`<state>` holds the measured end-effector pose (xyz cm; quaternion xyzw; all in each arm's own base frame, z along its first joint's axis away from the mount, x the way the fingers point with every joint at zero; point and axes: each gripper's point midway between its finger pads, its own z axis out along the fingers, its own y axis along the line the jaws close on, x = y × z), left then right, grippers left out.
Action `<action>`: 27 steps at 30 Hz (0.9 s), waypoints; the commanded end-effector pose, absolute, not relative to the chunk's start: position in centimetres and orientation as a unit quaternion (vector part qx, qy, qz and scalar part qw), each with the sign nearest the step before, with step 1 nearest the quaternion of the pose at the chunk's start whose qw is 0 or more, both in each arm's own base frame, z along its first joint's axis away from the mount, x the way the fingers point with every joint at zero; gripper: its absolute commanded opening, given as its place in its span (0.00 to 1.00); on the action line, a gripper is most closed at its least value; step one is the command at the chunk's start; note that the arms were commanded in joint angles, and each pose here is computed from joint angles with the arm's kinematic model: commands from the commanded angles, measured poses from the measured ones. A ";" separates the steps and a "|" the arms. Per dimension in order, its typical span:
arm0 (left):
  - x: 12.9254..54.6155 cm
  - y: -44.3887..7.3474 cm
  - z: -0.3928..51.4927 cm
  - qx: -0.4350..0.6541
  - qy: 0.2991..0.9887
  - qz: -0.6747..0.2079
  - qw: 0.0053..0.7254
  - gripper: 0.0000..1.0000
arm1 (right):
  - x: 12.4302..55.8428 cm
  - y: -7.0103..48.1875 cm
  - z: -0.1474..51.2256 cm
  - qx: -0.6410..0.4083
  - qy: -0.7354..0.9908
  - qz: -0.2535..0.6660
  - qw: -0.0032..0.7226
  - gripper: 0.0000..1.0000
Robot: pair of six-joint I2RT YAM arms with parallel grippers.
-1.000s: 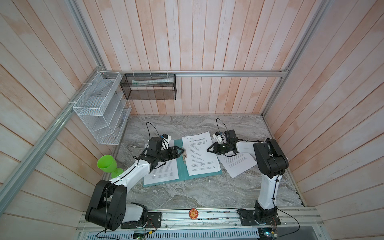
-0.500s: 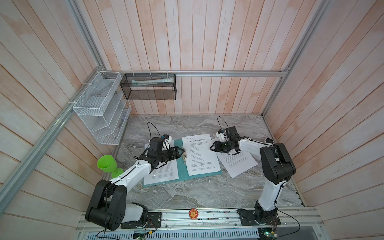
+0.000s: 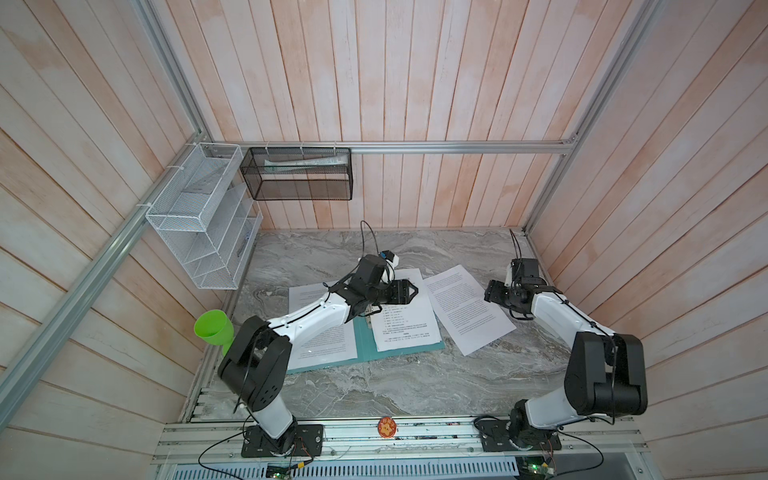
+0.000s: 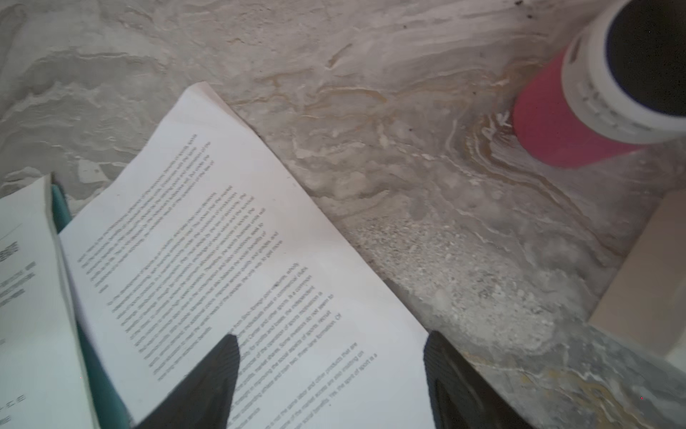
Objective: Put the files into the folder
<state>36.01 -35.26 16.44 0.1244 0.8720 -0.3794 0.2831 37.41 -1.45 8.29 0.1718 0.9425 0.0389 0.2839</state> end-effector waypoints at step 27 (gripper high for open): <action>40.2 -46.6 9.1 0.176 0.857 -0.433 0.217 0.74 | 35.1 -7.3 2.9 0.259 0.933 0.002 0.250 0.88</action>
